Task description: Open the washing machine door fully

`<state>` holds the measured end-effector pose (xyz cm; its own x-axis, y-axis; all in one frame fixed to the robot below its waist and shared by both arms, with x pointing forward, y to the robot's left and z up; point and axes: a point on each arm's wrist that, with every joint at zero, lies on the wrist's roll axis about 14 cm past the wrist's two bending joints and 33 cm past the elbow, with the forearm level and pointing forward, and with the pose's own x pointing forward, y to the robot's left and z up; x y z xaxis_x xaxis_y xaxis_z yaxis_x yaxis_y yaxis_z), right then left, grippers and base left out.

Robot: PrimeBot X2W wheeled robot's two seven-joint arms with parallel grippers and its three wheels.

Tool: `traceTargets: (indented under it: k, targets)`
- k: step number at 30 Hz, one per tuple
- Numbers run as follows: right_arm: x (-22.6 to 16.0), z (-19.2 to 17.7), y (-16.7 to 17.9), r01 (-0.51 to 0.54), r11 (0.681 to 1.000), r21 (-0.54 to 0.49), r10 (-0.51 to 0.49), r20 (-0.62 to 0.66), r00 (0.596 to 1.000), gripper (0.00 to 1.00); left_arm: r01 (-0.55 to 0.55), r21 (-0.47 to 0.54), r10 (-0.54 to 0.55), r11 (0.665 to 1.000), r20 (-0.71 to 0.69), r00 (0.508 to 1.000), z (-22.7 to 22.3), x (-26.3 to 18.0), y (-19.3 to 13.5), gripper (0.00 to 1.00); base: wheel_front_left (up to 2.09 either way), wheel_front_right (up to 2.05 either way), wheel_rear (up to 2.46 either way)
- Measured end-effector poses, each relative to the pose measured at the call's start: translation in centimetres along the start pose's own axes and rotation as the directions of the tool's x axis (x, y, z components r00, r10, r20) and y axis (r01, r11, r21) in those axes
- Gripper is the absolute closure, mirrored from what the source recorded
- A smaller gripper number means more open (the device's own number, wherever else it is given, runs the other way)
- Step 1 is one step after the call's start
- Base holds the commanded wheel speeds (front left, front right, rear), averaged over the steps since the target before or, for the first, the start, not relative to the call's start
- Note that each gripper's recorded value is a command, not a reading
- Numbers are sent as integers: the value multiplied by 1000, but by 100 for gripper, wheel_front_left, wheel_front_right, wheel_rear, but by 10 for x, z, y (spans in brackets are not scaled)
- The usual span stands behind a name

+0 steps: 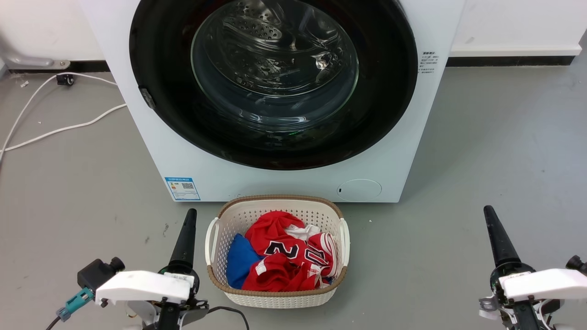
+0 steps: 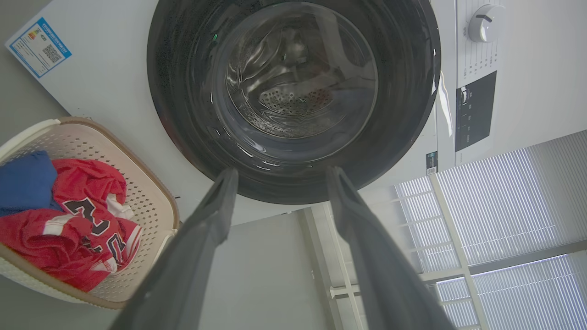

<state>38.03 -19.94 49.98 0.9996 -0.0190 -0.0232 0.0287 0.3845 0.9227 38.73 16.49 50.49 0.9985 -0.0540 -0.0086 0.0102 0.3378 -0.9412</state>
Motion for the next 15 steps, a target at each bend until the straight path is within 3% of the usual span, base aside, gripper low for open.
traceTargets:
  k: [7,15]
  targets:
    - [0,-5,2,-11,989,-147,10,-11,1000,0,26,165,-27,986,0,1000,-1,3,-8,0,0,0,0]
    - [-1,-5,6,-31,951,-308,29,-14,999,0,62,345,-60,937,-16,998,-6,3,-17,0,0,0,0]
